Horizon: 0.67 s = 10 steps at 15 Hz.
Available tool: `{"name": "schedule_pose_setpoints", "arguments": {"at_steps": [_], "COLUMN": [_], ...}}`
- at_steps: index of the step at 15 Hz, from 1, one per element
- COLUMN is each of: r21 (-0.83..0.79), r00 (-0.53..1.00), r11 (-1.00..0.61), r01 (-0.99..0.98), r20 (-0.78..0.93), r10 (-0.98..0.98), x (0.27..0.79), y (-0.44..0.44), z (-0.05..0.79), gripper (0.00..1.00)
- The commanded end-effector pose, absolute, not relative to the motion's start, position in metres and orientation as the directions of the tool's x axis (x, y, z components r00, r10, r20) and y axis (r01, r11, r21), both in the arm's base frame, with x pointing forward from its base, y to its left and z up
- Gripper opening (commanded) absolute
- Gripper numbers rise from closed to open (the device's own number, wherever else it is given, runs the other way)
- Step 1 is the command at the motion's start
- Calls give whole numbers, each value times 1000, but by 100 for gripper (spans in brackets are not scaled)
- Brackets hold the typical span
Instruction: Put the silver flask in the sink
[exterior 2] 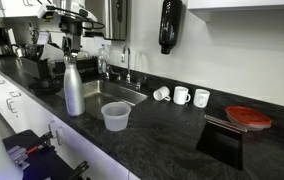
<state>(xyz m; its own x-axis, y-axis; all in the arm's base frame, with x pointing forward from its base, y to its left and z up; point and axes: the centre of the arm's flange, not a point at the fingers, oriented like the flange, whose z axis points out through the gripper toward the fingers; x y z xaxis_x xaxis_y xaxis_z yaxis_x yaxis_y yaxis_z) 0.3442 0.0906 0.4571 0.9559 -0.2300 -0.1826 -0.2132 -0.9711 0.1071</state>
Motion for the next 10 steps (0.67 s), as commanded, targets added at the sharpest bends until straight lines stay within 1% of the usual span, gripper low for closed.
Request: {"name": "schedule_pose_setpoints", "arguments": {"at_steps": [1,10], "r21": [122,128], "r00": [954,949], "r11": [-969,-965], "r01": [-217,-229], "r20": [-184,-191], "r10": [-237,-250], "x": [349,348], "y": [90,83], "z": [447,446], "gripper": [100,100]}}
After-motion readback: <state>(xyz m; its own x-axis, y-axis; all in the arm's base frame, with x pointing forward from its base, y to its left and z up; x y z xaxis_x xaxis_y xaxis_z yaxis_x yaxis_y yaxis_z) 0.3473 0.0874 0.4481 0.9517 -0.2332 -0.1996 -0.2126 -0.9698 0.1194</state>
